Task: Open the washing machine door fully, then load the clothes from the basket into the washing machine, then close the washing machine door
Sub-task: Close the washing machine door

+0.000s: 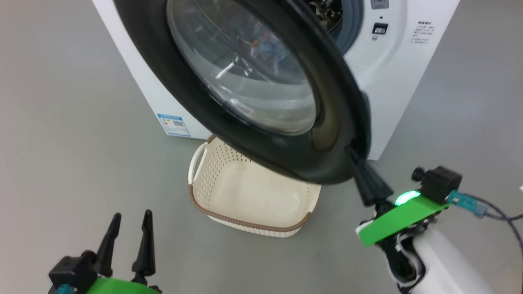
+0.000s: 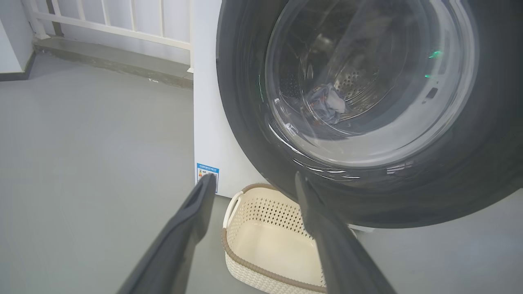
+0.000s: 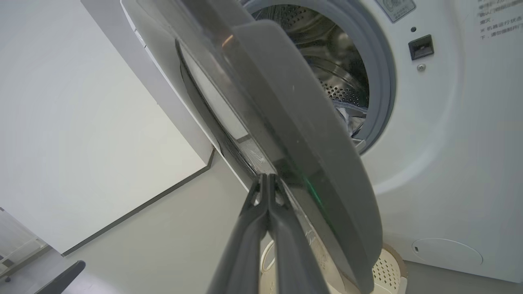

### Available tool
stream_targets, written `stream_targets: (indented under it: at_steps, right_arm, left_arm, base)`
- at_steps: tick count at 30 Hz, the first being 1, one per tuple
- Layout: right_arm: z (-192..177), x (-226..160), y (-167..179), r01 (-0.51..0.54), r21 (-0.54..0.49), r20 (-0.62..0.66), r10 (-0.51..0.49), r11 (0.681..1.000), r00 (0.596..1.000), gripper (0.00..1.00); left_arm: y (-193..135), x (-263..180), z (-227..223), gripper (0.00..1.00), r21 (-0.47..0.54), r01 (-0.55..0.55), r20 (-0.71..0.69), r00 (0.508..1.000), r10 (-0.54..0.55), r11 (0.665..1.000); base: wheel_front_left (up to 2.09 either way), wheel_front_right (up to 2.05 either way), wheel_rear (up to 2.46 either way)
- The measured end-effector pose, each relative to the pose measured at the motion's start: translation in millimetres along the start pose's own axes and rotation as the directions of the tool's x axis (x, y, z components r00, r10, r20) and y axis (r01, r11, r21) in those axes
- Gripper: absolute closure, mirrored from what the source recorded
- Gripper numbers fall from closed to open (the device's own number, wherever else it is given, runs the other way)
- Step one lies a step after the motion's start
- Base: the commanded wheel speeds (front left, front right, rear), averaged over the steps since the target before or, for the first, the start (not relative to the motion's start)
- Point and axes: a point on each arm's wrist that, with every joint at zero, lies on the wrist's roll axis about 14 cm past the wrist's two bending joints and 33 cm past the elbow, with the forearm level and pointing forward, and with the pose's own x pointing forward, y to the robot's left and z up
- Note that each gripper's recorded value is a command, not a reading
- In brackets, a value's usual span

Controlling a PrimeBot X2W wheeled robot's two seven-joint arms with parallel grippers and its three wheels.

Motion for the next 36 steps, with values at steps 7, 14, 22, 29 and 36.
stream_targets:
  at_steps: [7, 14, 22, 29, 36]
  right_arm:
    - [26, 26, -29, 0.046, -0.004, 0.078, -0.045, 0.999, 0.996, 1.00]
    - [47, 58, -57, 0.075, -0.031, 0.141, -0.070, 0.997, 0.987, 1.00]
    - [62, 94, -78, 0.097, -0.004, 0.209, -0.094, 0.995, 0.973, 1.00]
    - [74, 120, -95, 0.114, 0.017, 0.263, -0.114, 0.993, 0.958, 1.00]
    - [81, 136, -101, 0.114, 0.034, 0.299, -0.119, 0.993, 0.947, 1.00]
  left_arm:
    - [-12, 19, 0, 0.00, -0.006, 0.026, 0.007, 1.000, -0.026, 1.000]
    - [-19, 37, -1, 0.00, -0.003, 0.043, 0.013, 0.999, -0.043, 0.999]
    - [-16, 47, -4, 0.00, 0.002, 0.031, 0.006, 1.000, -0.031, 1.000]
    - [-14, 57, -8, 0.00, 0.009, 0.025, -0.003, 1.000, -0.025, 1.000]
    - [-12, 61, -12, 0.00, 0.003, 0.020, -0.013, 1.000, -0.020, 1.000]
  base:
    - [0.00, 0.00, 0.00]
    - [0.00, 0.00, 0.00]
    - [0.00, 0.00, 0.00]
    - [0.00, 0.00, 0.00]
    - [0.00, 0.00, 0.00]
